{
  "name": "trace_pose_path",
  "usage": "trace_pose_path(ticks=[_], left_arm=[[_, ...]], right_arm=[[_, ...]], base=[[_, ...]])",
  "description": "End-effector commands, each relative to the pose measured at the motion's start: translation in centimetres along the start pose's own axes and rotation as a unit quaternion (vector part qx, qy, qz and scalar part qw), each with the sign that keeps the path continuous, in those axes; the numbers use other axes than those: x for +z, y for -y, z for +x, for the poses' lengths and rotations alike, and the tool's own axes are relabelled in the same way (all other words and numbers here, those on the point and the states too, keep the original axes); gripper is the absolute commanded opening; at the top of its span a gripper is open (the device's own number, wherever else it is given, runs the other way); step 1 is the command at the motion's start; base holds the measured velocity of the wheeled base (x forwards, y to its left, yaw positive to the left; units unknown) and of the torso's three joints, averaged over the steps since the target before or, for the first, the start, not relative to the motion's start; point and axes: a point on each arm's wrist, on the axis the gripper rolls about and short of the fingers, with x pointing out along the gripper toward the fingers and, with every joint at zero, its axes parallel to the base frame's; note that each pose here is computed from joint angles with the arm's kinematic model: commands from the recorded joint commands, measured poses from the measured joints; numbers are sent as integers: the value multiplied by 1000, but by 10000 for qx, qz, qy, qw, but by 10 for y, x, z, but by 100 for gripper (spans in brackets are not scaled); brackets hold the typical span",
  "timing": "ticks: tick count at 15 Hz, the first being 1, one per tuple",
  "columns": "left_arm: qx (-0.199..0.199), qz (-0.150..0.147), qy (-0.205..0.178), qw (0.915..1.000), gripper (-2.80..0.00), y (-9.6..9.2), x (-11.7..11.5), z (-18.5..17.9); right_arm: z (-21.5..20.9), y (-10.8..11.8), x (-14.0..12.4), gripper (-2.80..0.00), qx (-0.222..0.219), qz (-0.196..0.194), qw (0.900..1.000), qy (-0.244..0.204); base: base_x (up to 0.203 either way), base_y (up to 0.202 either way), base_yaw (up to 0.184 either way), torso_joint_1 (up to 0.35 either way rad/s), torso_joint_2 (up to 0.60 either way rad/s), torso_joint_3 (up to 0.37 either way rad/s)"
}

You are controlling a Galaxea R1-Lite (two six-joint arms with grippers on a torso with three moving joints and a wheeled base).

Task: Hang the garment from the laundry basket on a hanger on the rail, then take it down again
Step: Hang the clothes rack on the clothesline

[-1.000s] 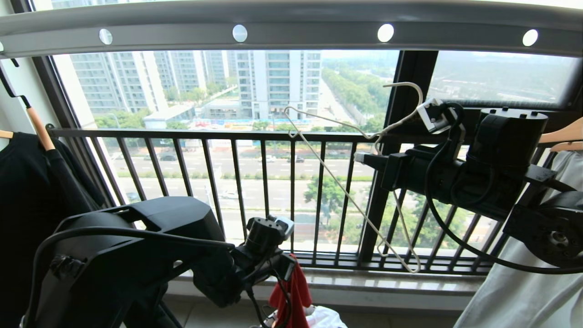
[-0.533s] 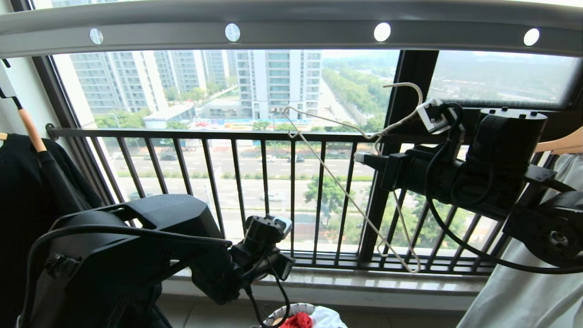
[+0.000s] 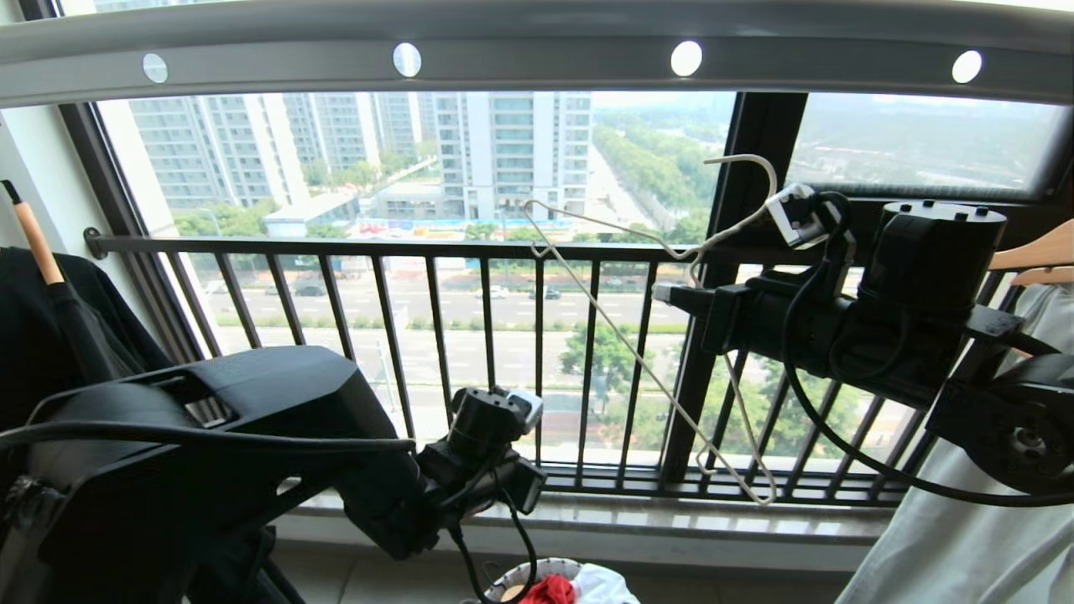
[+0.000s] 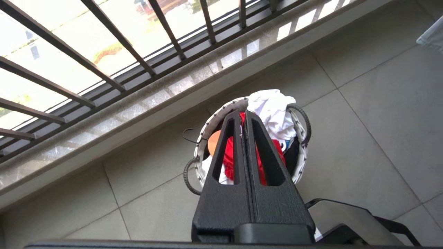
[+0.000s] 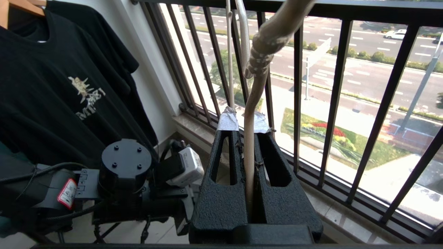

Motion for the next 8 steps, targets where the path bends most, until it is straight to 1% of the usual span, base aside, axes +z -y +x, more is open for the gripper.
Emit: trace_pose_path(ticks=[1,4,6,8], left_arm=[[-72,15,369,9993,-280,4,24,-29],[-224,64,718,9971,-280,11,56,-85],[-276,53,996,9946,-280,9,75,-126],[-311,34,1348,9904,-280,6,90,-166]], right_arm=[[-1,-1,1,-280,18,-7,10000,28],[-4,-6,-4,-280,82,-1,10000,-53],[-3,-10,-4,-280,134,-80,9999,-56],[-6,-16,-3,-280,201,-105,9997,-44]], base=[[0,0,0,0,0,0],[0,0,0,0,0,0],[0,0,0,0,0,0],[0,0,0,0,0,0]])
